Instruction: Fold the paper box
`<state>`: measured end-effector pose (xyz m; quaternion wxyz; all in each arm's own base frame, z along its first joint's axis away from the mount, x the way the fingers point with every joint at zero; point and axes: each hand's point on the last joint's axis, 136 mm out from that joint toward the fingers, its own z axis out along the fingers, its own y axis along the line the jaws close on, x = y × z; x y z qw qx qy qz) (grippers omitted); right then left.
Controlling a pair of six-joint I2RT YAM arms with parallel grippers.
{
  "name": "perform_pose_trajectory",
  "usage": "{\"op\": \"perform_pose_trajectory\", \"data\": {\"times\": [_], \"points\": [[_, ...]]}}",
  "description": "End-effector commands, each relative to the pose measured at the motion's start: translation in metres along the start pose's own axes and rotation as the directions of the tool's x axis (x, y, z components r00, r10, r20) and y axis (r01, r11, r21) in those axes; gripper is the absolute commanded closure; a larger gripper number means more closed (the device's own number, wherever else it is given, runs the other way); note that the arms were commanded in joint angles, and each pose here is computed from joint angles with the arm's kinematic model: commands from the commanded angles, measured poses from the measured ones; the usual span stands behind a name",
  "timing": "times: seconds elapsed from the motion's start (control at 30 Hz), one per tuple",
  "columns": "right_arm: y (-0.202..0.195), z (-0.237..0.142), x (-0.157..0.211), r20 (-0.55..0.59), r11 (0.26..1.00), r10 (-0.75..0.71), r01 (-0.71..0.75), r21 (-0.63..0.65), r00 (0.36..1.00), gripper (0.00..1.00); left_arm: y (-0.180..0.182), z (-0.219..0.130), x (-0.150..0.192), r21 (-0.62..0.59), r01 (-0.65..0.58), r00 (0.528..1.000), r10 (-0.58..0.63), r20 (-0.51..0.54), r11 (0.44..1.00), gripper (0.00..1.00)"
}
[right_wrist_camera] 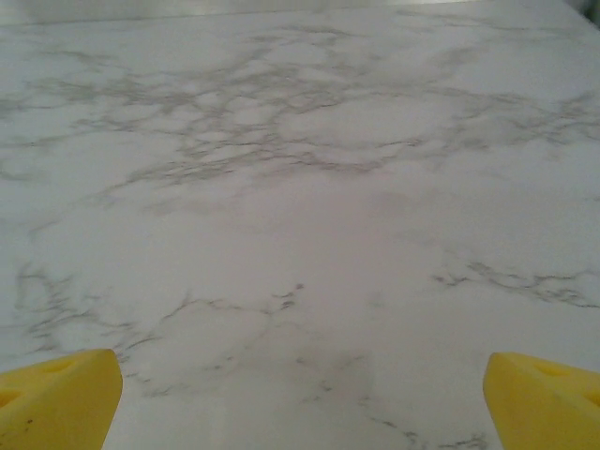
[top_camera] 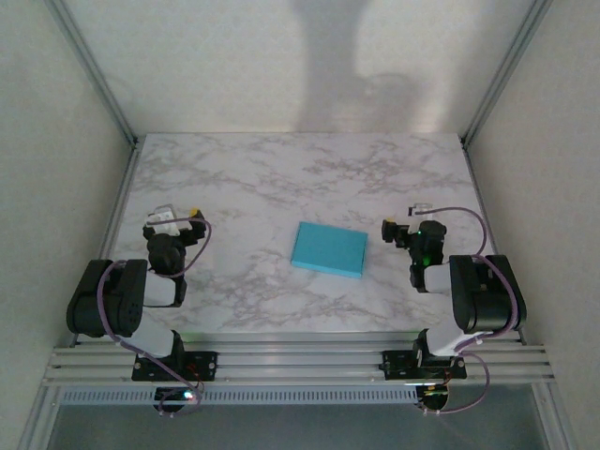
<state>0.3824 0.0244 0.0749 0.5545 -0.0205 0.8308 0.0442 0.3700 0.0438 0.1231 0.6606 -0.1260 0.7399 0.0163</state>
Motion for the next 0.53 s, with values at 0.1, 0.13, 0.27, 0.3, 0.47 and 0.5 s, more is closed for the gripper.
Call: {"op": "perform_pose_trajectory", "data": {"times": [0.1,0.13,0.27,0.3,0.47,0.5], "points": [[-0.006,0.007,-0.014,0.006,0.999,0.025,-0.025,0.026,1.000,0.01,-0.002,0.002,-0.008,0.012,0.002,1.000,-0.003,0.025,1.000,0.01],[-0.005,0.007,-0.014,0.004,0.999,0.022,-0.022,0.028,1.000,0.01,-0.001,0.001,-0.007,0.011,0.002,1.000,-0.002,0.024,1.000,0.01],[-0.005,0.007,-0.013,0.002,0.999,0.021,-0.021,0.029,1.000,0.01,-0.001,0.002,-0.008,0.011,0.002,1.000,-0.002,0.026,1.000,0.01],[-0.005,0.007,-0.013,0.001,0.999,0.021,-0.021,0.028,1.000,0.01,-0.002,0.002,-0.008,0.013,0.002,1.000,-0.002,0.025,1.000,0.01],[-0.005,0.007,-0.013,0.002,0.999,0.021,-0.021,0.028,1.000,0.01,-0.002,0.002,-0.007,0.013,0.001,1.000,-0.001,0.022,1.000,0.01],[-0.005,0.007,-0.014,0.004,0.999,0.021,-0.021,0.029,1.000,0.01,-0.002,0.002,-0.008,0.012,0.001,1.000,-0.001,0.024,1.000,0.01]]}}
